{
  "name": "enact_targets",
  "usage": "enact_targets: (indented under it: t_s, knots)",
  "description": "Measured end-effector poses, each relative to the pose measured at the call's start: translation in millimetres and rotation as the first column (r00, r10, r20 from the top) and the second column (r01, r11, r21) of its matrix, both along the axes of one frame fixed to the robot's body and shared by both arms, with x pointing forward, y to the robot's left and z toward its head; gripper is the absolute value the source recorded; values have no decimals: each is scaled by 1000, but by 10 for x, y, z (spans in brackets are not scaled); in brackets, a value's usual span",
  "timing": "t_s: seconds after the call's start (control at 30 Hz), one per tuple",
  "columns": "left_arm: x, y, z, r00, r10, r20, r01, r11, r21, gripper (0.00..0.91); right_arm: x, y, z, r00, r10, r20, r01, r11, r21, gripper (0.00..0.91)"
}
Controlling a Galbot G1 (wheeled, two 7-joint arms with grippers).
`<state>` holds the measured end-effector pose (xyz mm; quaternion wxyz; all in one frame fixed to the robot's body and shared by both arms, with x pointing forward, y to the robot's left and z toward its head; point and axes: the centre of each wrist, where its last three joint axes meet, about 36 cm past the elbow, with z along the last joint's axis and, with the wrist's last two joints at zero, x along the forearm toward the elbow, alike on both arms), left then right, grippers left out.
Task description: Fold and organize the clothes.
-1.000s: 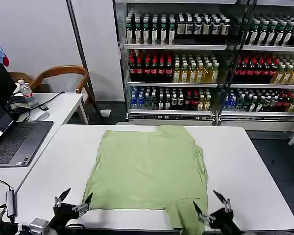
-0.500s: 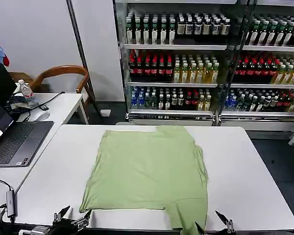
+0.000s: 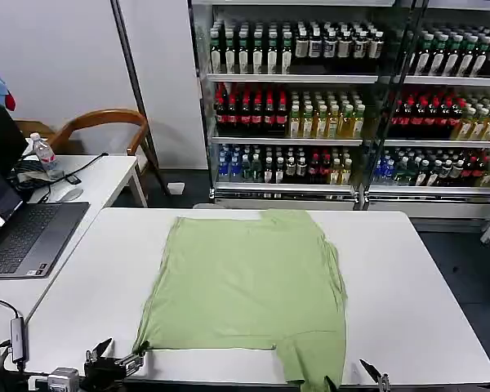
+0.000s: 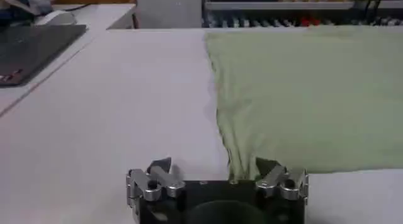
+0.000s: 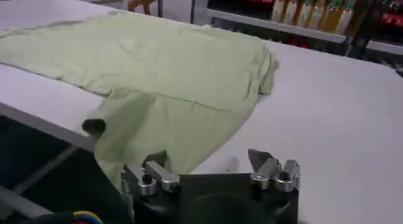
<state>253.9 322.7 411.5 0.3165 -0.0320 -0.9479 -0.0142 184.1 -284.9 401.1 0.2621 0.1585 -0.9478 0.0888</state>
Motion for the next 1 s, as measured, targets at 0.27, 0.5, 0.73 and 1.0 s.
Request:
enact_targets:
  t_s: [0.27, 0.5, 0.73, 1.0]
  knots:
    - [7, -43, -17, 1000, -13, 2, 13, 1000, -8, 50, 19, 4, -14, 1000, 1, -25, 0, 1000, 24, 0]
    - [4, -103, -40, 1000, -28, 4, 29, 999, -15, 50, 57, 39, -8, 1000, 10, -27, -8, 999, 52, 0]
    - [26, -135, -20, 999, -46, 16, 47, 998, -31, 50, 160, 45, 75, 1000, 6, 0, -6, 998, 68, 0]
    - [134, -150, 66, 995, -62, 82, 67, 996, -64, 50, 446, 38, 278, 997, -34, 67, 26, 992, 126, 0]
